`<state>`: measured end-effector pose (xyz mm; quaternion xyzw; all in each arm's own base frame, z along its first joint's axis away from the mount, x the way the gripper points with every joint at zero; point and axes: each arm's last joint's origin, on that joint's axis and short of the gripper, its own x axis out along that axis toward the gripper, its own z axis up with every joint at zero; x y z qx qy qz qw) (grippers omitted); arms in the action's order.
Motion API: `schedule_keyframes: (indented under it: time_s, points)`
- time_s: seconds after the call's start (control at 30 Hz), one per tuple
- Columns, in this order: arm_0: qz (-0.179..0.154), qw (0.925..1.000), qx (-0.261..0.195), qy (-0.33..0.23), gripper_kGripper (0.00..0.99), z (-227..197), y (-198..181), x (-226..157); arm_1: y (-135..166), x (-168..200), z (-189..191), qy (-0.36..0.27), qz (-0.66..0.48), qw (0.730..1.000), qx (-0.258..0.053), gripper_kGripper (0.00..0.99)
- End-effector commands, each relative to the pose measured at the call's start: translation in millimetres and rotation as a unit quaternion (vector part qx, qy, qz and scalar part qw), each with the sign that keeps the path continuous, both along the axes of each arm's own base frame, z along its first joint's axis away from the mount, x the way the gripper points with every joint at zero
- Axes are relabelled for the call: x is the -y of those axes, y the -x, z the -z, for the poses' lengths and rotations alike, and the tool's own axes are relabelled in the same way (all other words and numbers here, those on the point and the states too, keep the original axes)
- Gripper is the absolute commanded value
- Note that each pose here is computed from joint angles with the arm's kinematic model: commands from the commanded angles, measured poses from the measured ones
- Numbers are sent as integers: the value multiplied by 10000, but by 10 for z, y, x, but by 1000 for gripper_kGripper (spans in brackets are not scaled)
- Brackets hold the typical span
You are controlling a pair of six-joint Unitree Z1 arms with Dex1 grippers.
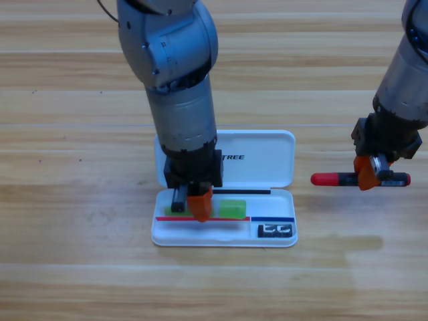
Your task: Clean up eraser and pencils
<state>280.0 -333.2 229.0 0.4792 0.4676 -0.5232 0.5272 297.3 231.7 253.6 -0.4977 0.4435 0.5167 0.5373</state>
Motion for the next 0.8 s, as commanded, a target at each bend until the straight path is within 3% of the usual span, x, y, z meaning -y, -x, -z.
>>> schedule_keyframes:
  time_s: [0.03,0.8]
  points:
    - [-129,9994,-272,-195,0,274,-66,-8,295,-169,-98,-59,-291,9996,-31,0]
    - [-164,9990,-361,-203,0,374,-46,-21,308,-345,-75,-93,-353,9993,-18,0]
